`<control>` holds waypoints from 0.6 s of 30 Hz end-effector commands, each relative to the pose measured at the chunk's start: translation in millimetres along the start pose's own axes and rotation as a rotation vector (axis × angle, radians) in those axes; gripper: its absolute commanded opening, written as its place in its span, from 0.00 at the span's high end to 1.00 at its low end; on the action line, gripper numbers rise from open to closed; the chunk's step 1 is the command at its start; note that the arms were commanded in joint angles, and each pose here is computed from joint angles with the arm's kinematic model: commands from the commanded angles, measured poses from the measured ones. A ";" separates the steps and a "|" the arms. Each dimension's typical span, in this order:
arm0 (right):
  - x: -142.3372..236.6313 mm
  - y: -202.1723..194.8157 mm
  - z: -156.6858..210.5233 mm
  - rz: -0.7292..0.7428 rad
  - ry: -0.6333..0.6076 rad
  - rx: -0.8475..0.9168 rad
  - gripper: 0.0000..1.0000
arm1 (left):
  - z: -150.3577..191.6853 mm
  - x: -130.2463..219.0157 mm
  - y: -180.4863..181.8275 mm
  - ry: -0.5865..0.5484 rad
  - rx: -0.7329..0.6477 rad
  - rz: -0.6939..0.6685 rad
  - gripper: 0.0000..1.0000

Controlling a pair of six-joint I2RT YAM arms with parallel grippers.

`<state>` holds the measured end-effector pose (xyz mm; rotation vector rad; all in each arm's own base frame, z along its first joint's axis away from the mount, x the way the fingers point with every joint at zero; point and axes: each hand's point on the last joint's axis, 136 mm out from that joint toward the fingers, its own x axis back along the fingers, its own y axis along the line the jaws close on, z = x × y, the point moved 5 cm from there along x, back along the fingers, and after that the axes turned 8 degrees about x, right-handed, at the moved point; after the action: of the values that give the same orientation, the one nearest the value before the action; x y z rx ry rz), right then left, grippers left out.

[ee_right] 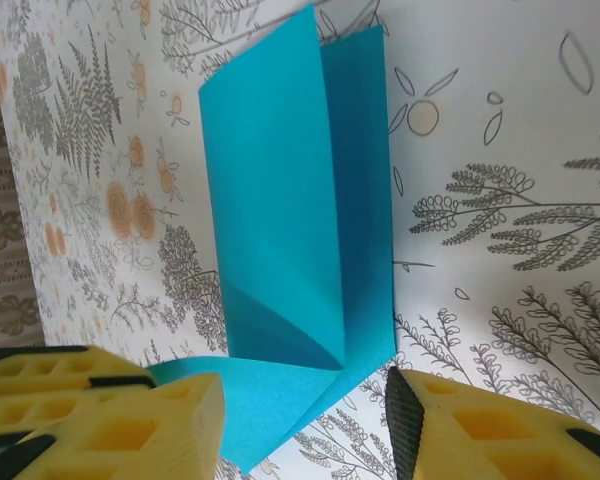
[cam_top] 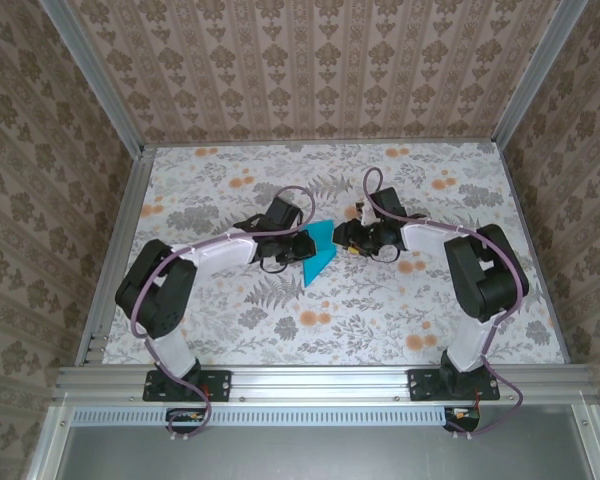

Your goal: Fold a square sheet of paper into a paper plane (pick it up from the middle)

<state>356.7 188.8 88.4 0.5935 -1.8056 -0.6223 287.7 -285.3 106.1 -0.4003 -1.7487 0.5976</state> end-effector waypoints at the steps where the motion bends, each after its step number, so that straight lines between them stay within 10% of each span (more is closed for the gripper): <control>1: -10.0 3.2 4.4 -0.052 0.047 -0.016 0.52 | -7.2 -6.1 5.5 -0.007 0.023 -0.025 0.86; 18: -33.0 22.1 14.7 -0.139 0.155 0.040 0.64 | -9.3 -10.1 16.3 0.002 0.043 -0.040 0.87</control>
<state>351.9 221.4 76.2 0.7223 -1.6835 -0.6189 294.3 -277.8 91.3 -0.3507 -1.7350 0.5955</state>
